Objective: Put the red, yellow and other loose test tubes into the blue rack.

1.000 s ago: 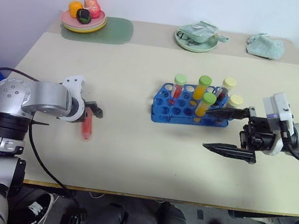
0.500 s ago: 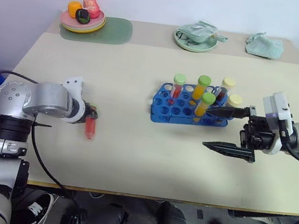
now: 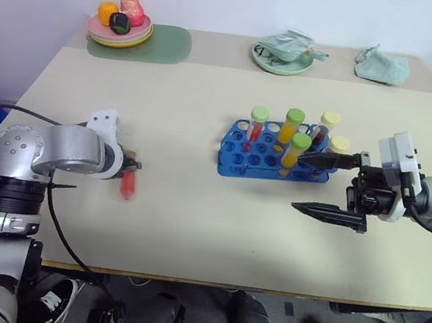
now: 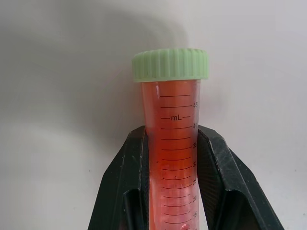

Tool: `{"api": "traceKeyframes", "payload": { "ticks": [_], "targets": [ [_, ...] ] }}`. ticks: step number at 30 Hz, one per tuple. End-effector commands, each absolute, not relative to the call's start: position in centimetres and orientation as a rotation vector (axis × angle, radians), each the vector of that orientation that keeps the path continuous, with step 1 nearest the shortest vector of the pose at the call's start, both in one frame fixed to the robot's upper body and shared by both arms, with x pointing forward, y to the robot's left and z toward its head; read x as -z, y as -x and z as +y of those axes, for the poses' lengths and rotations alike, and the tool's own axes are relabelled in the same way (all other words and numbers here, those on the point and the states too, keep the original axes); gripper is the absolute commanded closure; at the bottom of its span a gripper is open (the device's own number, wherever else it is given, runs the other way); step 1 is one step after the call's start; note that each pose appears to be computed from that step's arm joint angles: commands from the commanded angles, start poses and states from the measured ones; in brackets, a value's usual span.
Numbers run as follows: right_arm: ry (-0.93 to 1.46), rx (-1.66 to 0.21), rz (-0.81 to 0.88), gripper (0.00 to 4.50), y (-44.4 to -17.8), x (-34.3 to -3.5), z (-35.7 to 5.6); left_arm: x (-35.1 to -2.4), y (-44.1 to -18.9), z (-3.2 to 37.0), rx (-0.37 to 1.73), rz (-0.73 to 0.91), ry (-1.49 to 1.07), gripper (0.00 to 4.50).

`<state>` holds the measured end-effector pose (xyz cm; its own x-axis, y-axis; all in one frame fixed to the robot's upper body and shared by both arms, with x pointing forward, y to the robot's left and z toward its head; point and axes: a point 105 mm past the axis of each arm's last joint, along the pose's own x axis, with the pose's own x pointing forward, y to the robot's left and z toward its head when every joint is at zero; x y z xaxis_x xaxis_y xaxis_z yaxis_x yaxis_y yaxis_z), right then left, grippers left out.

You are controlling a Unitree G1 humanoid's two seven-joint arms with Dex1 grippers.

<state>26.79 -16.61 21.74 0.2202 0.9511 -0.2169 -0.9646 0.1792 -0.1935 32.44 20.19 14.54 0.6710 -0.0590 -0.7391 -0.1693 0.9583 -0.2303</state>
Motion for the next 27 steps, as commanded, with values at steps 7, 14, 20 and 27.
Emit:
{"api": "traceKeyframes", "payload": {
  "ticks": [7,14,20,27],
  "targets": [
    [0.327,-1.098,-0.081,0.00,-29.3,-23.2,-18.5,-26.1,-33.1,14.2,0.372,-0.031,0.011,3.76],
    [0.319,-1.002,-0.110,0.00,-29.5,-23.3,-19.3,-26.8,-33.9,10.4,0.681,-0.313,0.047,3.76],
    [0.323,-0.959,-0.130,0.00,-29.4,-23.8,-19.5,-25.7,-32.8,6.4,0.959,-0.521,-0.118,3.76],
    [0.306,-0.911,-0.146,0.00,-29.1,-24.0,-19.6,-22.6,-33.3,3.3,0.961,-0.691,-0.264,3.76]
  ]
}}
